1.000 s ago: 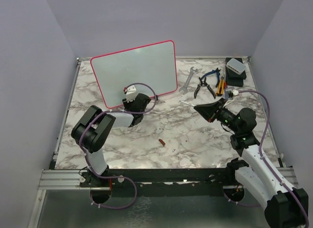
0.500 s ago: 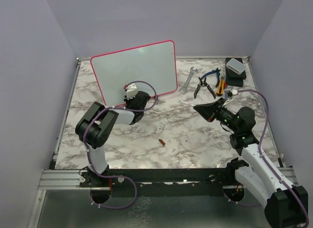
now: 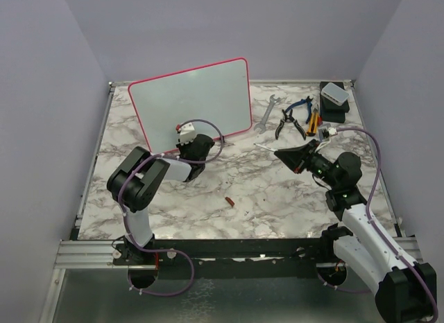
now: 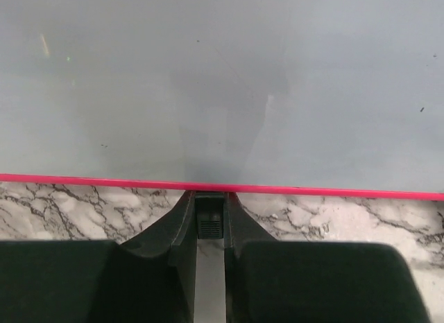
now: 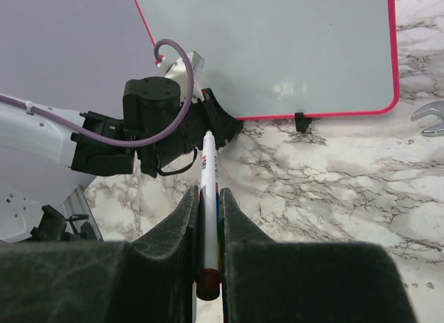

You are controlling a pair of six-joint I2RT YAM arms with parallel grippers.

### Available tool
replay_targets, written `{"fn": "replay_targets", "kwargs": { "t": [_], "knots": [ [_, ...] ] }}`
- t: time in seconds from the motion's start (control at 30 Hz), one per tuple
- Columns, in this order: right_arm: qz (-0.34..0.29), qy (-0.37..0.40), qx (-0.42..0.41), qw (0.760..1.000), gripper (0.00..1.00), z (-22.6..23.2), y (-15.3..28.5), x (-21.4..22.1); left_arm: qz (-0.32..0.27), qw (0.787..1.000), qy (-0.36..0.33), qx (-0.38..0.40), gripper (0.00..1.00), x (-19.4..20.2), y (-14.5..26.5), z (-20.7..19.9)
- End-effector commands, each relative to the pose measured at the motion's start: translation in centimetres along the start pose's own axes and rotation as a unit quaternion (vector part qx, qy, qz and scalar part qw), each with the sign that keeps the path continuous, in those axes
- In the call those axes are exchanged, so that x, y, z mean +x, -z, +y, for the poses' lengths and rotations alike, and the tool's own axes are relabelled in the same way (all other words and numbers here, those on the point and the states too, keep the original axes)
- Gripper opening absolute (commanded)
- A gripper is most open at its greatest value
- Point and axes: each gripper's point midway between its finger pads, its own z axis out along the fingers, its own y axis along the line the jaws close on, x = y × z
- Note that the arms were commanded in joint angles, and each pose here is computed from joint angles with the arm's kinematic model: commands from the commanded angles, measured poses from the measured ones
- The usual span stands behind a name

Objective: Write a sentence on the whiteboard
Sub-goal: Move the whiteboard to the center of the board.

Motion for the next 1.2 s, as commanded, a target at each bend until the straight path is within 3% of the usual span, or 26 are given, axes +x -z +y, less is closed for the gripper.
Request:
{"fn": "replay_targets", "kwargs": {
  "t": [0.0,0.83,1.17],
  "knots": [
    [-0.013,0.002,0.001,1.000,0.00,0.2,0.2,-0.2,0.071,0.996,-0.044,0.006,0.00,5.8,2.8,1.2],
    [-0.024,0.003,0.003,1.000,0.01,0.7,1.0,-0.4,0.114,0.988,-0.072,0.070,0.00,9.8,12.2,-1.5],
    [-0.025,0.004,0.004,1.000,0.01,0.8,1.2,-0.4,0.125,0.984,-0.093,0.084,0.01,11.1,13.4,-3.1]
  ]
}}
